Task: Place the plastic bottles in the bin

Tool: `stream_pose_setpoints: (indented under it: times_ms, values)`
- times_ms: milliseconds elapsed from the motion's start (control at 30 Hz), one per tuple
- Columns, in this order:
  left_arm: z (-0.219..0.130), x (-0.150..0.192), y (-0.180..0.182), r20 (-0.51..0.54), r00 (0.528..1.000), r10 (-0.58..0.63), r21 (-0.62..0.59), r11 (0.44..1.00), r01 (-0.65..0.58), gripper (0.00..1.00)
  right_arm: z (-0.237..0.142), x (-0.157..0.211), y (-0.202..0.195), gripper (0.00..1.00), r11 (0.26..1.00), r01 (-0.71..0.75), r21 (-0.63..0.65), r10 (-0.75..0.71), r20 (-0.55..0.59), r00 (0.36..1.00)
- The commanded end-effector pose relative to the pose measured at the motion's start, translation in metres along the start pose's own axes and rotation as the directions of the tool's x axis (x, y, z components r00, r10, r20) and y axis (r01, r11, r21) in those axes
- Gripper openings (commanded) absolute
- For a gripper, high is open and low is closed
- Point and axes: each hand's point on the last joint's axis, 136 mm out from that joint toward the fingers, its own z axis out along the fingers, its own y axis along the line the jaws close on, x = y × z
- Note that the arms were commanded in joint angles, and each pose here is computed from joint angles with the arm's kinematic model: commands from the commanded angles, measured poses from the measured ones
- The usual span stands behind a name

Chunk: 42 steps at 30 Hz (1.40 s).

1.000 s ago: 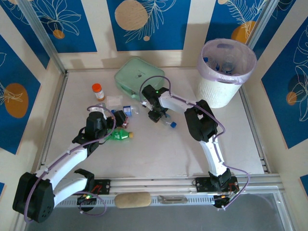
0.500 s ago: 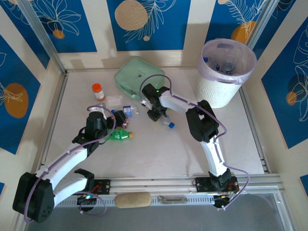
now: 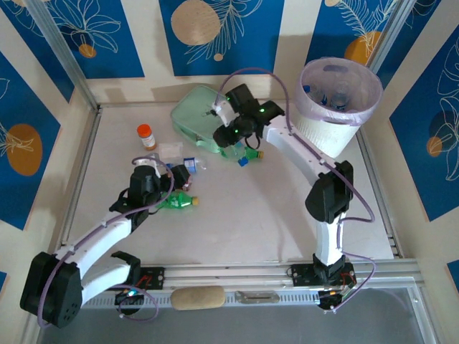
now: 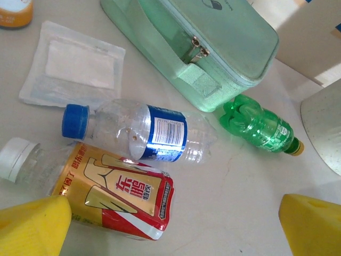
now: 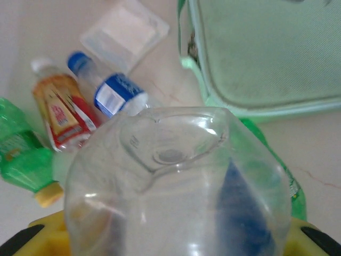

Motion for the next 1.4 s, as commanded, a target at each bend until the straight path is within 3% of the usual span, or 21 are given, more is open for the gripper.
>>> stream_pose_setpoints:
  times_ms: [0,300,500,767,967,1367]
  values:
    - [0.002,-0.005,-0.010,0.003,1.000,-0.013,0.054,0.998,0.013,1.00,-0.039,-0.030,-0.018,0.37,0.993,-0.114,-0.001,0.114,0.119,0.986]
    - [0.019,0.012,-0.033,-0.130,0.991,0.031,0.157,0.988,-0.011,1.00,-0.140,-0.079,-0.101,0.37,0.944,-0.271,0.187,0.184,0.381,0.906]
    - [0.025,0.018,-0.042,-0.160,0.987,0.028,0.203,0.979,0.005,0.99,-0.213,-0.094,-0.163,0.38,0.885,-0.408,0.224,0.227,0.557,0.799]
    - [0.025,0.022,-0.043,-0.170,0.985,0.026,0.213,0.977,0.011,1.00,-0.284,-0.078,-0.257,0.38,0.746,-0.632,0.210,0.309,0.732,0.607]
    - [0.024,0.024,-0.044,-0.169,0.985,0.026,0.215,0.976,0.012,1.00,-0.285,-0.058,-0.298,0.39,0.676,-0.725,0.135,0.407,0.751,0.520]
    - [0.016,0.021,-0.043,-0.147,0.988,0.037,0.206,0.979,-0.006,1.00,-0.221,-0.015,-0.336,0.38,0.581,-0.796,0.171,0.538,0.653,0.533]
